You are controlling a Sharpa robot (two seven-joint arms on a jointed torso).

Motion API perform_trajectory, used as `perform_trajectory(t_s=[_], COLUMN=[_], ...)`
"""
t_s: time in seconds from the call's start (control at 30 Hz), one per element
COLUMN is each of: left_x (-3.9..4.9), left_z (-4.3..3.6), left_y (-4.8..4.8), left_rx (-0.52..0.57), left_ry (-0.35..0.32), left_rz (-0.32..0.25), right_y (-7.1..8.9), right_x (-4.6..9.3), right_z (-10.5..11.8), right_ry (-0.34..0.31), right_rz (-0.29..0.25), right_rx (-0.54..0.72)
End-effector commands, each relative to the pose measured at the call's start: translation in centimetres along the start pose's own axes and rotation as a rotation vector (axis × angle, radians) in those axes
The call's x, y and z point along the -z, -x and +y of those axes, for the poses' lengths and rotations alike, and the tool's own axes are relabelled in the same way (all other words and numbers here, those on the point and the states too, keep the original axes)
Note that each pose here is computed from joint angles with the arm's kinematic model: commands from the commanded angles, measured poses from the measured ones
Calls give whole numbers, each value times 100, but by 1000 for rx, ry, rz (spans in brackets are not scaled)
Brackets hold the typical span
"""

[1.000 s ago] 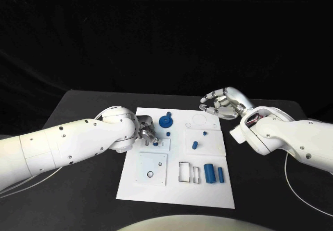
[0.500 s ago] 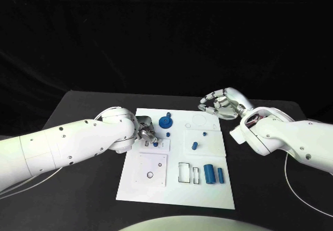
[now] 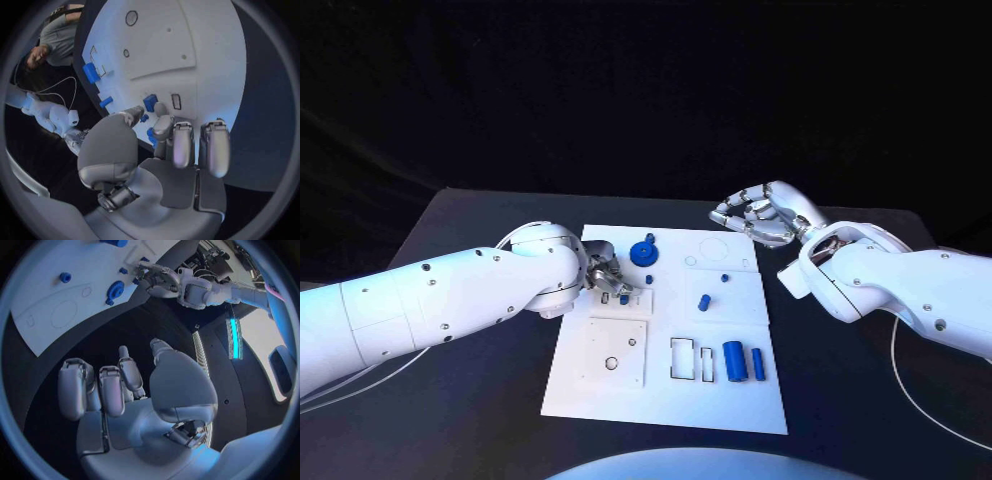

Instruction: Assemble the parts on the task board

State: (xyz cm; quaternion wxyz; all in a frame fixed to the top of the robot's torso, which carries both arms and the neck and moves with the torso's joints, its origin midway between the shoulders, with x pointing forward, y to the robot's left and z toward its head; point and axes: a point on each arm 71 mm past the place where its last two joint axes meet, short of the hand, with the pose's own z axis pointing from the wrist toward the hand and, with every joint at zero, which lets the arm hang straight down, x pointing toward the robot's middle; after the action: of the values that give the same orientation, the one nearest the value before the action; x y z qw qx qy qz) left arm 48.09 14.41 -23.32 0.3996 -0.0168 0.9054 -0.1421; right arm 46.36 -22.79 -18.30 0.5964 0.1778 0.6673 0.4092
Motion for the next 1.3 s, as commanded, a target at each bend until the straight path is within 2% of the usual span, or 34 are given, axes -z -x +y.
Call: perform_trajectory(t_s=[0.03,0.33,0.6,0.73,0.83,1.0,1.13,1.3], left_x=[-2,20,106,186,257,339,333,251], left_z=[-8,2,-6,-17,-18,12,73,158], left_y=[-32,-18,50,138,238,387,478,583], left_rx=[4,19,78,104,112,115,108,102], left_ry=[0,-5,-19,-33,-40,-42,-26,2], left_rz=[24,16,-4,-22,-39,-66,-76,-96], right_y=[-2,0,10,15,12,12,10,4], right_x=[1,-2,-9,-12,-15,-17,-17,-16], right_z=[6,-1,-21,-35,-41,-52,-63,-72], right_ry=[12,8,2,-4,-8,-13,-17,-22], right_rz=[2,0,-2,-3,0,1,2,4], right_rx=[0,1,4,6,6,7,7,7])
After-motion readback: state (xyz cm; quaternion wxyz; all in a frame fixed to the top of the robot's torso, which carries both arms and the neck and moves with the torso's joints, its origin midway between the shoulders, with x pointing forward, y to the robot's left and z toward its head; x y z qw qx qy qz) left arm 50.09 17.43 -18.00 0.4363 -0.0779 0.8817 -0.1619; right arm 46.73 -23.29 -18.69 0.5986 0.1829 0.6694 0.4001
